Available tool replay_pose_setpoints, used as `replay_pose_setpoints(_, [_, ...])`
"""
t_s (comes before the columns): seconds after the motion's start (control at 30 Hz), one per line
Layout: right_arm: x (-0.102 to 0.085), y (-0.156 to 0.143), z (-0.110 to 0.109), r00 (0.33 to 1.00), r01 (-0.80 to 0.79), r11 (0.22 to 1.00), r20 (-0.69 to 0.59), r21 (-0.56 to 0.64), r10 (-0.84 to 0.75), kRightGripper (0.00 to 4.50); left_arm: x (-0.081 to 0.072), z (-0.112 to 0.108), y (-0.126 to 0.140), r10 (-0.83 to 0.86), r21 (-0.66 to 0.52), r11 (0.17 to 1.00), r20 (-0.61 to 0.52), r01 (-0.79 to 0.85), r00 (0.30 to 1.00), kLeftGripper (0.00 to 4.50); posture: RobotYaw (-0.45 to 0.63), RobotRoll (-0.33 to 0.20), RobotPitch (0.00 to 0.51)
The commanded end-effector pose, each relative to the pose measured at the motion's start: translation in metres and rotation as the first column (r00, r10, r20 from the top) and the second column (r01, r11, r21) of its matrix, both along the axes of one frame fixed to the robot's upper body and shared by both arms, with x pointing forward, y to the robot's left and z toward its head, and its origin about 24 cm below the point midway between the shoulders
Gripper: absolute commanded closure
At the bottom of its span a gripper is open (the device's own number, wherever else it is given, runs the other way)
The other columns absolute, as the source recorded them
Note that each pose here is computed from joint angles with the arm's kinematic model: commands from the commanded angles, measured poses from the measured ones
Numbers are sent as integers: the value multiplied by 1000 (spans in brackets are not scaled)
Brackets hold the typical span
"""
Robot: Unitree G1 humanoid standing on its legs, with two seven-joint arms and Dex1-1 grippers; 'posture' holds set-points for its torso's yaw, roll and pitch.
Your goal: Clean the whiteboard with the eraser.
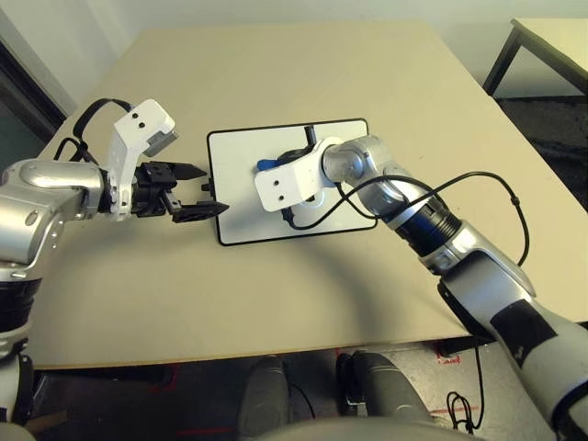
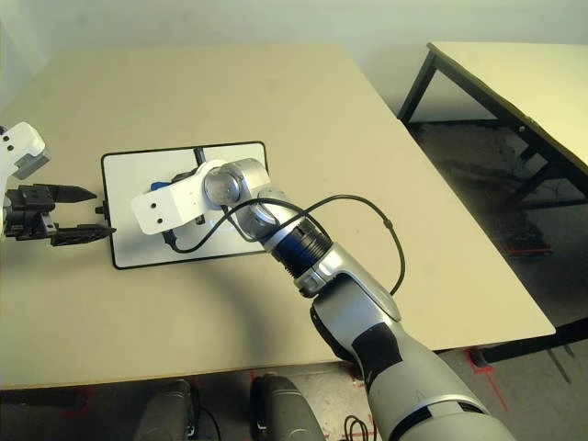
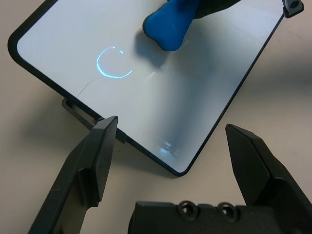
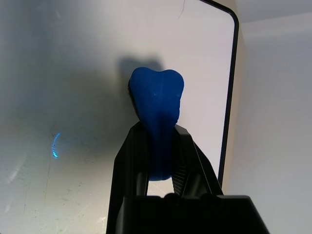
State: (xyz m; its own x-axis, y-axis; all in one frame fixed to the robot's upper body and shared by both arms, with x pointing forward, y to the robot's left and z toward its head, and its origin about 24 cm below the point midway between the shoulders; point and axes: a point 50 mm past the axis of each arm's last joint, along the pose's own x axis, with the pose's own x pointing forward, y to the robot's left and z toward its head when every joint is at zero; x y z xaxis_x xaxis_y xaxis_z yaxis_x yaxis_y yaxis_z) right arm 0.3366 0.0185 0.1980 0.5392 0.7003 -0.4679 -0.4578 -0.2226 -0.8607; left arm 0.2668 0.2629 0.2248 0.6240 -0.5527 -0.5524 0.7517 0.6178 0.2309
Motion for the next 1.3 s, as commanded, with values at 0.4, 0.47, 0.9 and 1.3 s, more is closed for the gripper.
replay_pose_setpoints(0.4, [-10, -1, -33, 995, -44, 996, -93, -84, 36, 3901, 3, -7, 1, 0, -11, 1000, -14, -1, 1000, 0, 100, 0, 105])
replay_pose_setpoints(0.47, [-8, 0, -32, 996, -36, 996, -84, -77, 29, 3901, 4, -6, 0, -2, -12, 1000, -11, 2, 1000, 0, 101, 0, 105])
replay_pose_setpoints(0.9, [-5, -3, -35, 997, -39, 994, -75, -98, 32, 3901, 2, -8, -1, -3, -10, 1000, -12, 3, 1000, 0, 109, 0, 101])
replay_pose_setpoints(1.3, [19, -13, 3, 992, 104, 992, -78, 73, -98, 3901, 12, 3, 0, 26, -41, 999, 84, -23, 996, 0, 104, 0, 83])
